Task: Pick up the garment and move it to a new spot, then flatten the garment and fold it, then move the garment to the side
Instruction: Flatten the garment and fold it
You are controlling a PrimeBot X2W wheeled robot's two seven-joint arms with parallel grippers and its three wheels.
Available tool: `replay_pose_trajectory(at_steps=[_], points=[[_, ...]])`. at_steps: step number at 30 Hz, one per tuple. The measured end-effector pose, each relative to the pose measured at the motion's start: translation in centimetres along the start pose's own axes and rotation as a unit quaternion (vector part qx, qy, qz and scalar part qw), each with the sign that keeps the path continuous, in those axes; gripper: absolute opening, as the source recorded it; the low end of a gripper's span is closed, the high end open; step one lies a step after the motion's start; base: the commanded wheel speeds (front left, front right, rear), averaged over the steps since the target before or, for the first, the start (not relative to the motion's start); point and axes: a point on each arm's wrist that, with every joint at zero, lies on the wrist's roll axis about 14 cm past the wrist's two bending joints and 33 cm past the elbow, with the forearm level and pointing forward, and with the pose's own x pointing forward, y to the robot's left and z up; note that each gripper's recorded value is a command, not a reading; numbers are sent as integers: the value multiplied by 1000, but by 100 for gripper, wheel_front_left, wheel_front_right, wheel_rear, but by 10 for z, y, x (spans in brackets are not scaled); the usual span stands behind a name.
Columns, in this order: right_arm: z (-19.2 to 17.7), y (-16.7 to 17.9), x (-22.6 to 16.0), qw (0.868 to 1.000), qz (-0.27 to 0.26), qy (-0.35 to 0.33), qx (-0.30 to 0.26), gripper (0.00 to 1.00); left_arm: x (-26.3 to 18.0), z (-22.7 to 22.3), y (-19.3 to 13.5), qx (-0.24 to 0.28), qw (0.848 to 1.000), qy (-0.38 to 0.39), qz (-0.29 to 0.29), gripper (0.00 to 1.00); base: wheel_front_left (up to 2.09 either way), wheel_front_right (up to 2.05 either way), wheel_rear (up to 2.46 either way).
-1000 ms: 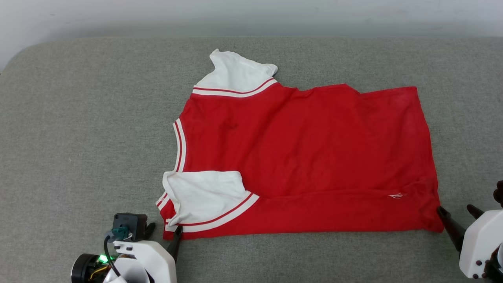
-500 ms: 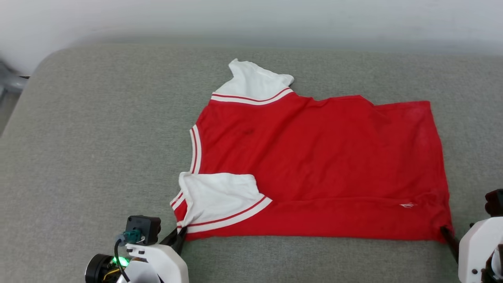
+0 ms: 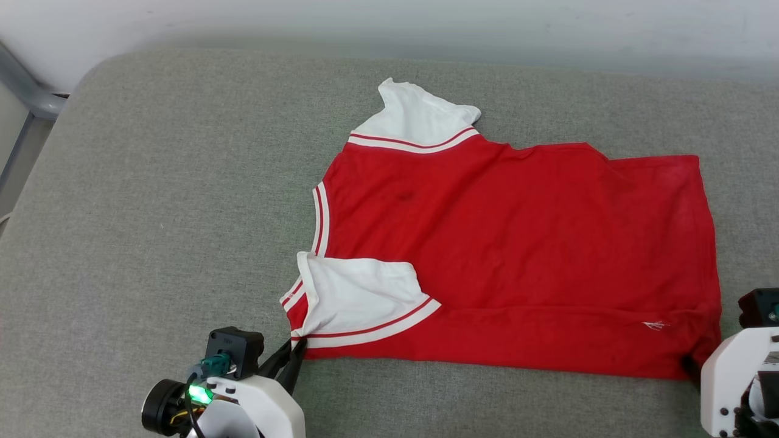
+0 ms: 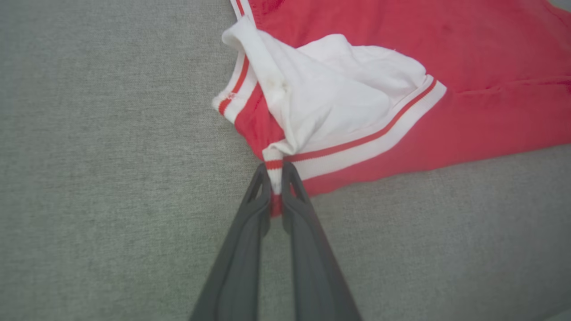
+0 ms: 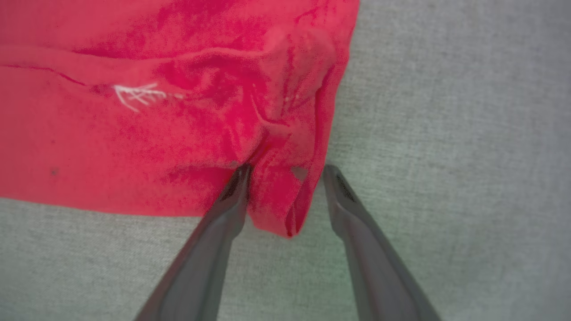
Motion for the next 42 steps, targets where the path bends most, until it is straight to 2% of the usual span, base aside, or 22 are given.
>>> replay_pose_trajectory(at_steps=[1,9,23,33,41,42], points=[[-1,2,1,1000,4,3,3,0,0,-1,0,0,1000,1,1,0,0,0,0],[-2,4,-7,1000,8,-4,9,0,-8,-9,4,4,1000,11,6,0,0,0,0],[-18,-16,-57,999,-9,-26,29,0,-50,-37,2,-3,999,32,12,0,0,0,0],[-59,-16,-68,998,-8,34,49,0,-61,-66,-4,-20,998,63,12,0,0,0,0],[-71,-13,-60,997,-7,60,50,0,-53,-82,-2,-18,996,89,11,0,0,0,0],[-71,-12,-59,997,-7,60,50,0,-52,-82,-2,-20,996,89,12,10,0,0,0]])
